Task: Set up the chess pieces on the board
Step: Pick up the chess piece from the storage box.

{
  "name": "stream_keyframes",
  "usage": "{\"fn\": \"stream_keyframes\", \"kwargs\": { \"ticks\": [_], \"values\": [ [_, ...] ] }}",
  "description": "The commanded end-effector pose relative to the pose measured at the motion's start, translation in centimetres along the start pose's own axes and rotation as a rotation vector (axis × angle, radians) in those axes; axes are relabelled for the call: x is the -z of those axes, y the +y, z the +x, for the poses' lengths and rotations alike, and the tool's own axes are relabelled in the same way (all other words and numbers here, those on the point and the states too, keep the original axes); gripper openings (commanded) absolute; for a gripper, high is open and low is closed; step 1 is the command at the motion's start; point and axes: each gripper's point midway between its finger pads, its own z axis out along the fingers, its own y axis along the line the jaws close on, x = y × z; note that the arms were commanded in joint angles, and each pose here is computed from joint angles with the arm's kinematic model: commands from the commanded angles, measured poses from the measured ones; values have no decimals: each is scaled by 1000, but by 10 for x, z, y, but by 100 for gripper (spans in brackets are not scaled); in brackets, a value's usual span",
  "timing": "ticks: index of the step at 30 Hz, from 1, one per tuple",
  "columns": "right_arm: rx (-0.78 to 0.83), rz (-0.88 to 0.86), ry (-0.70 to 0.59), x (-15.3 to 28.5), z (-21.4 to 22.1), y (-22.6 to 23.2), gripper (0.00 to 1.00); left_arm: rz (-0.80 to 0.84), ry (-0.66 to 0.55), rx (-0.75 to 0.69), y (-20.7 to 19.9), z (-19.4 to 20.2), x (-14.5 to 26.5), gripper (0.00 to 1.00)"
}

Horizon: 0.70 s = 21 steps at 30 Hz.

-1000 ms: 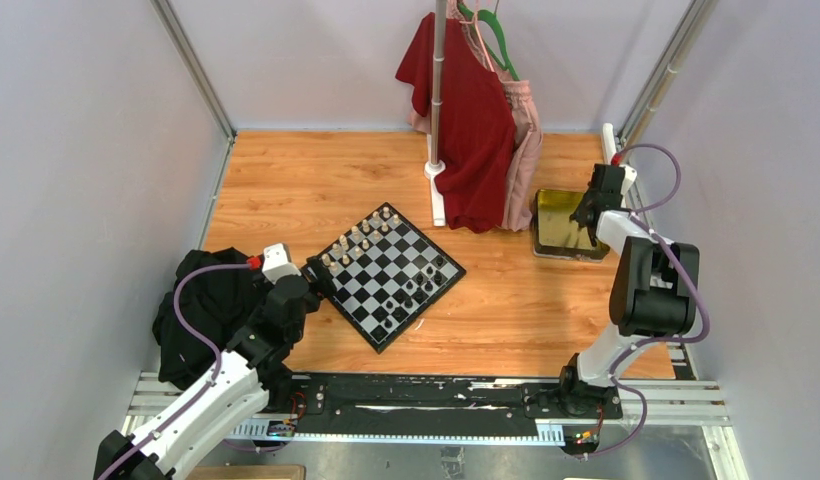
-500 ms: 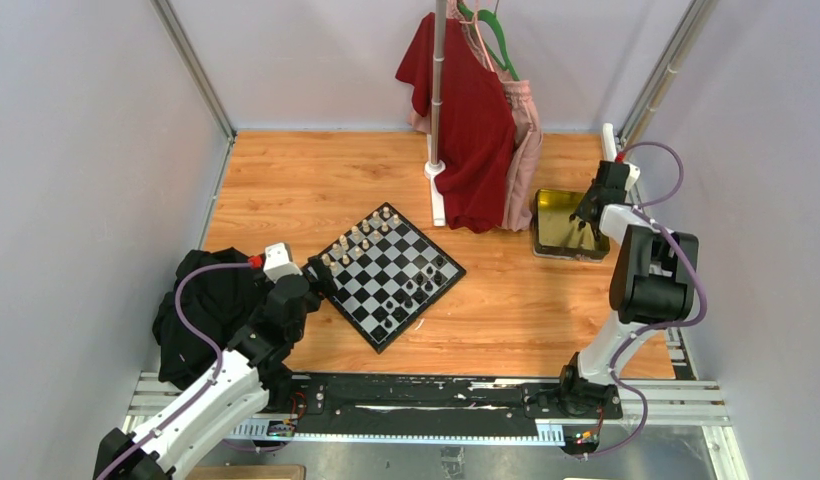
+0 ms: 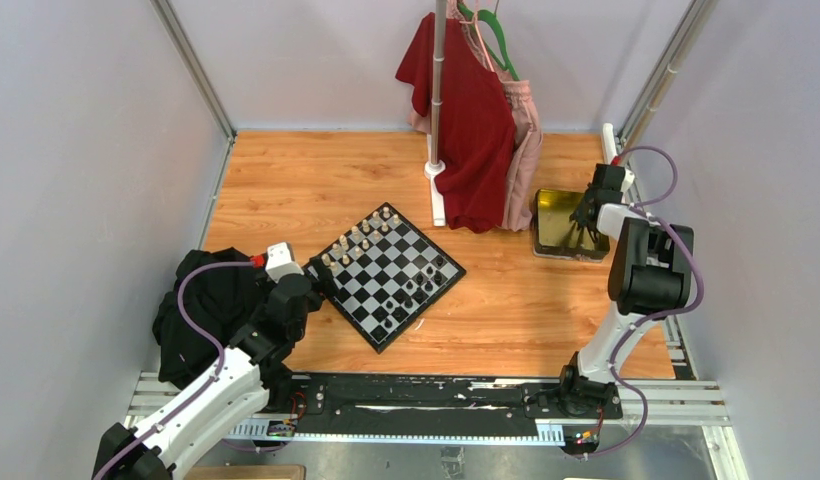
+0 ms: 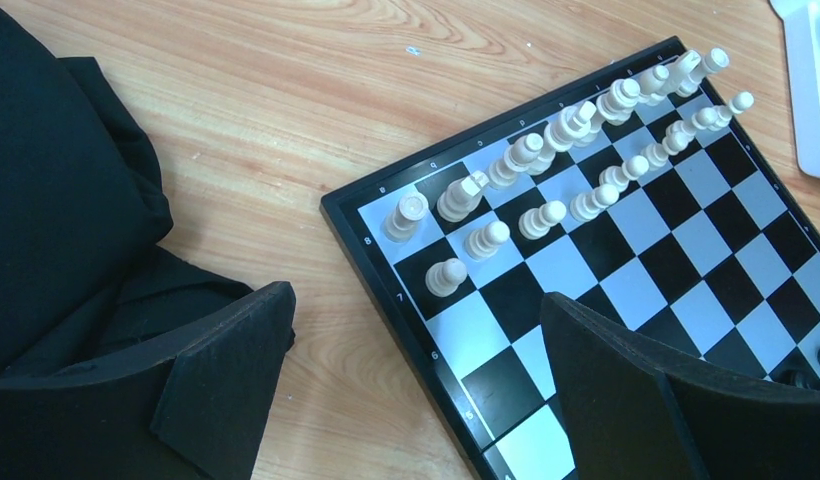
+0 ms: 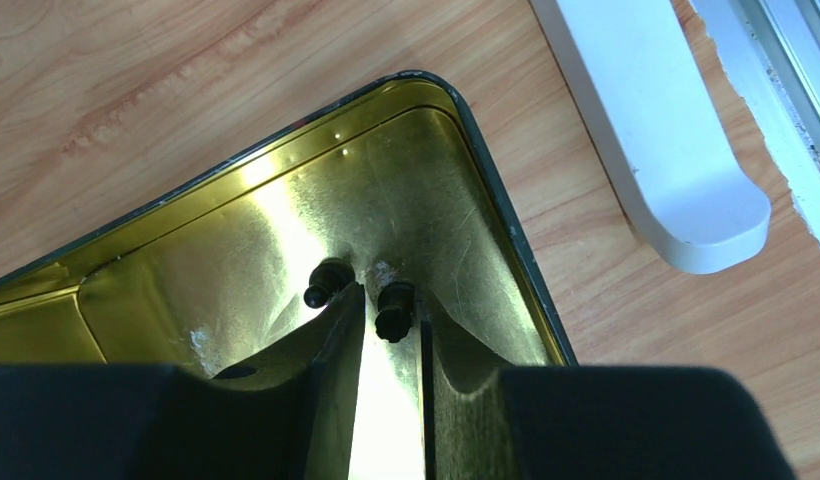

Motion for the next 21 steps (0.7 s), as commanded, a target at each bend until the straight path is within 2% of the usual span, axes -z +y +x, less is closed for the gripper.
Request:
{"fn": "stream_keyframes", "kwargs": {
  "ticks": [1,12,21],
  "values": [
    [-28,0,-17,-6,-11,-3,27,13,-21,6,-5,-5,-1,100],
    [-29,7,-20,0,-11,-6,0,17,-18,5,-5,-5,-1,100],
    [-39,-21,-64,30,-23,0,0,19,-36,18,-3,-7,1,100]
  ]
}}
